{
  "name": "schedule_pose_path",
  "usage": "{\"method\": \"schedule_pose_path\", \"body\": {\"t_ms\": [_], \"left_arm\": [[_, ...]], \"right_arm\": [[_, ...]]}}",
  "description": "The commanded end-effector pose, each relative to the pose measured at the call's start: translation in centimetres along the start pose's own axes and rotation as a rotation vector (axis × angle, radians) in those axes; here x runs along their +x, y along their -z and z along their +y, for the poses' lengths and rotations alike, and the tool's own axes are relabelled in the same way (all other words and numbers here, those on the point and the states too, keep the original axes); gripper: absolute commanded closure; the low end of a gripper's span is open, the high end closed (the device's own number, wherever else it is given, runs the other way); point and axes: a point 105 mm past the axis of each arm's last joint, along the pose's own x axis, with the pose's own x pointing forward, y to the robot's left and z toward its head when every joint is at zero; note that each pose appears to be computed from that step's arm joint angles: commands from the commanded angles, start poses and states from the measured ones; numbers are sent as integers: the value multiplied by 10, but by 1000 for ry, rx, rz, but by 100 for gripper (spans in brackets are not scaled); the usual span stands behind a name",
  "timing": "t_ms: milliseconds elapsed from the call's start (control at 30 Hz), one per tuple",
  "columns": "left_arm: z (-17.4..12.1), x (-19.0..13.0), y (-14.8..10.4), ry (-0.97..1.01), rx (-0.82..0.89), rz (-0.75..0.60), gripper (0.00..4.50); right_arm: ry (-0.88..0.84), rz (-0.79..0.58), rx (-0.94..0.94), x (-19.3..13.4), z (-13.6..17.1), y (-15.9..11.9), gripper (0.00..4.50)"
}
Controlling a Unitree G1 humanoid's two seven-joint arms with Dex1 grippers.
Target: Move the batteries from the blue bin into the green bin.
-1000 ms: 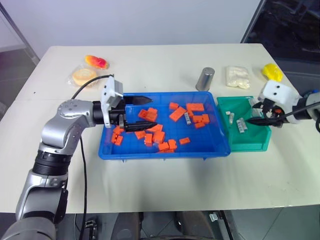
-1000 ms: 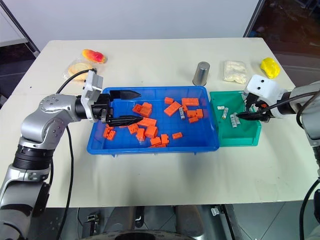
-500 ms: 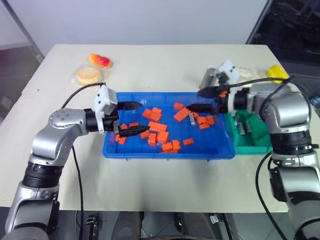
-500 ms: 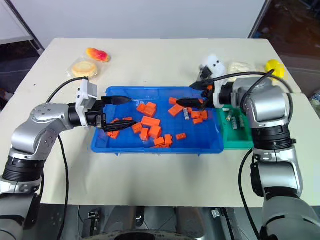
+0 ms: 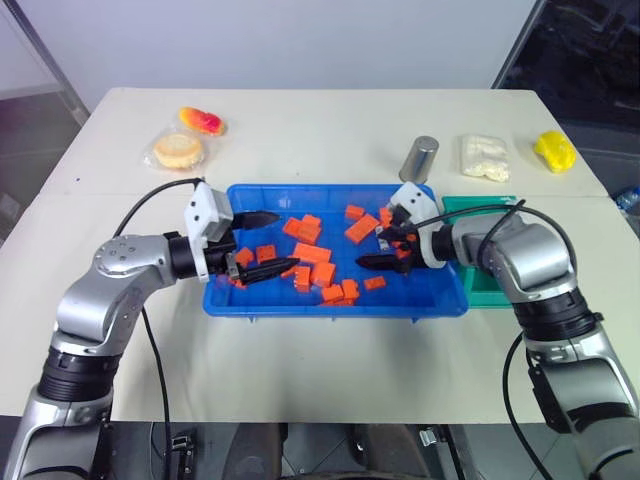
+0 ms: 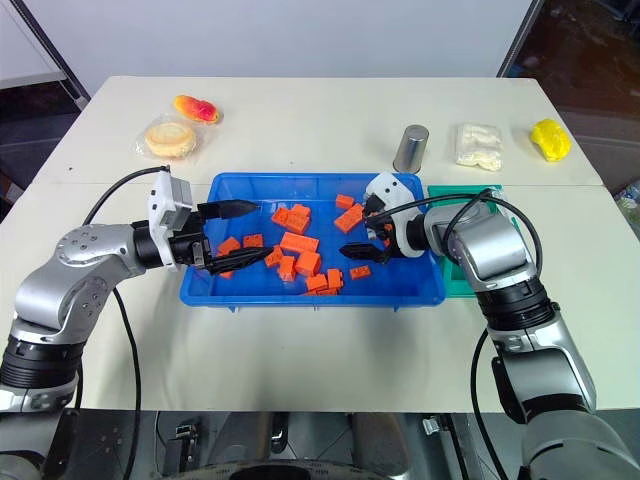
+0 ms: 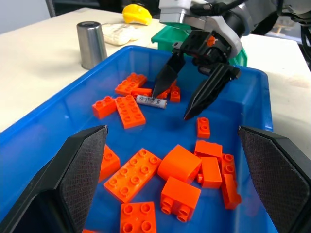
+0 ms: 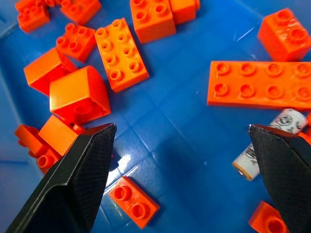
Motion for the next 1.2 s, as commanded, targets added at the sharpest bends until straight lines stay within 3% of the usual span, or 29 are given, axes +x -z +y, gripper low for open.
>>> {"method": "schedule_pose_path", "body": {"t_ms": [33,333,567,733,1200], "left_arm": [[-2,-3,-11,-12,46,-31,0],[-3,1,-11,-20,45,-42,0],[-2,3,-11,-22,46,-49,0],[-1,8,-11,-15,50,-60,0],[-3,8,-7,-42,57,-52,0]], "right_arm": [[47,-24,-49,-8,-9,-12,5],[130,-12,-64,-20,-34,-10,5],[130,-21,-69,-30,-33,-13,5],[121,4,-33,-13,-32,1,5],[172,-13,54,19,-50,-6,5]]}}
